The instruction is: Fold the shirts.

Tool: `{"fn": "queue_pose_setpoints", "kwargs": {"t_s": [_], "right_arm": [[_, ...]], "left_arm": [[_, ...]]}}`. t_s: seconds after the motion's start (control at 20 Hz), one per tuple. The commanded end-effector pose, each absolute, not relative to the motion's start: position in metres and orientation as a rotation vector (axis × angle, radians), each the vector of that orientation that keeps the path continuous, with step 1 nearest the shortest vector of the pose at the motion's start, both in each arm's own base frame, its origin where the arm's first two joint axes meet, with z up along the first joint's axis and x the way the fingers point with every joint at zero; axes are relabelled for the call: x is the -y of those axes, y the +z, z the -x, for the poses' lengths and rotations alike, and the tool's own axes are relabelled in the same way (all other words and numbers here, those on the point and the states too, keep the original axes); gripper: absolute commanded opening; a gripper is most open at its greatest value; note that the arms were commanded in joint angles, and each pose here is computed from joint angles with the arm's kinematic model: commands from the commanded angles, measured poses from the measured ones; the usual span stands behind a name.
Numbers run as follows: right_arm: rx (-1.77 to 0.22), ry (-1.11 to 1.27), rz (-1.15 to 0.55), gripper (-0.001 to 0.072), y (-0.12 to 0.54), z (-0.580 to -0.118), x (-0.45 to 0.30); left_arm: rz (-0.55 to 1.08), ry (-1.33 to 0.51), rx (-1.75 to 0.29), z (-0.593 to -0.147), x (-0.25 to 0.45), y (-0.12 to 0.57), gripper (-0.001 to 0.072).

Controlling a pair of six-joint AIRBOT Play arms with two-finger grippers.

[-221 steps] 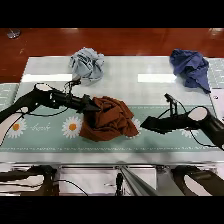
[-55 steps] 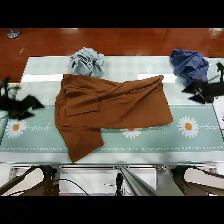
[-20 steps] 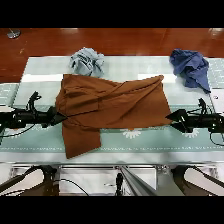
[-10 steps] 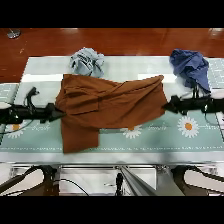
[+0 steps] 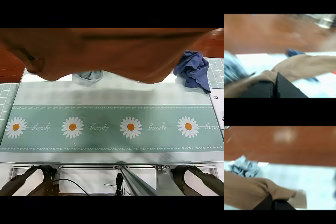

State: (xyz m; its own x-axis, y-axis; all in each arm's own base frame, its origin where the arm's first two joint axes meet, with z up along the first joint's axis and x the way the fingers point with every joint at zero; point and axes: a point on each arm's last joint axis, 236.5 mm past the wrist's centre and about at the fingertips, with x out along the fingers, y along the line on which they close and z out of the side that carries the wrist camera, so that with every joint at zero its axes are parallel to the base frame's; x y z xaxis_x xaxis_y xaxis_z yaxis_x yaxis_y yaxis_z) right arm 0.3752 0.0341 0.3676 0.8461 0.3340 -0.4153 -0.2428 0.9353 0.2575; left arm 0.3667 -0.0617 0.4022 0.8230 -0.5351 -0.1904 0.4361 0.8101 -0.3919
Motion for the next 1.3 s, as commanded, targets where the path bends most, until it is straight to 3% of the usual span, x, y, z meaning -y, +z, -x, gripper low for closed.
{"fn": "queue_pose_setpoints", "kwargs": {"t_s": [0.0,0.15,0.3,0.45,0.65,0.85,1.05,1.25], "right_arm": [[-0.31,0.229,-0.085,0.0019,0.44,-0.273,-0.042],[-0.177,0.193,-0.044,0.0019,0.471,-0.207,-0.051],[-0.194,0.148,-0.032,0.0019,0.463,-0.166,-0.052],[-0.273,0.093,-0.004,0.0019,0.442,-0.156,-0.04],[-0.407,0.147,-0.062,0.0019,0.401,-0.181,-0.045],[-0.635,0.274,-0.207,0.0019,0.297,-0.262,-0.054],[-0.792,0.28,-0.349,0.0019,0.177,-0.352,-0.039],[-0.879,0.213,-0.472,0.0019,0.091,-0.438,-0.014]], "left_arm": [[0.106,-0.255,-0.087,-0.281,0.041,0.499,0.0028],[-0.026,-0.102,-0.006,-0.203,0.036,0.517,0.0029],[-0.052,0.008,0.025,-0.144,0.027,0.516,0.0029],[-0.055,-0.025,0.023,-0.128,0.023,0.509,0.0029],[-0.036,-0.025,-0.278,-0.187,0.008,0.42,0.0029],[0.09,-0.05,-0.587,-0.282,0.011,0.279,0.003],[0.206,0.001,-0.719,-0.357,0.003,0.157,0.003],[0.339,-0.006,-0.786,-0.423,0.012,0.088,0.003]]}}
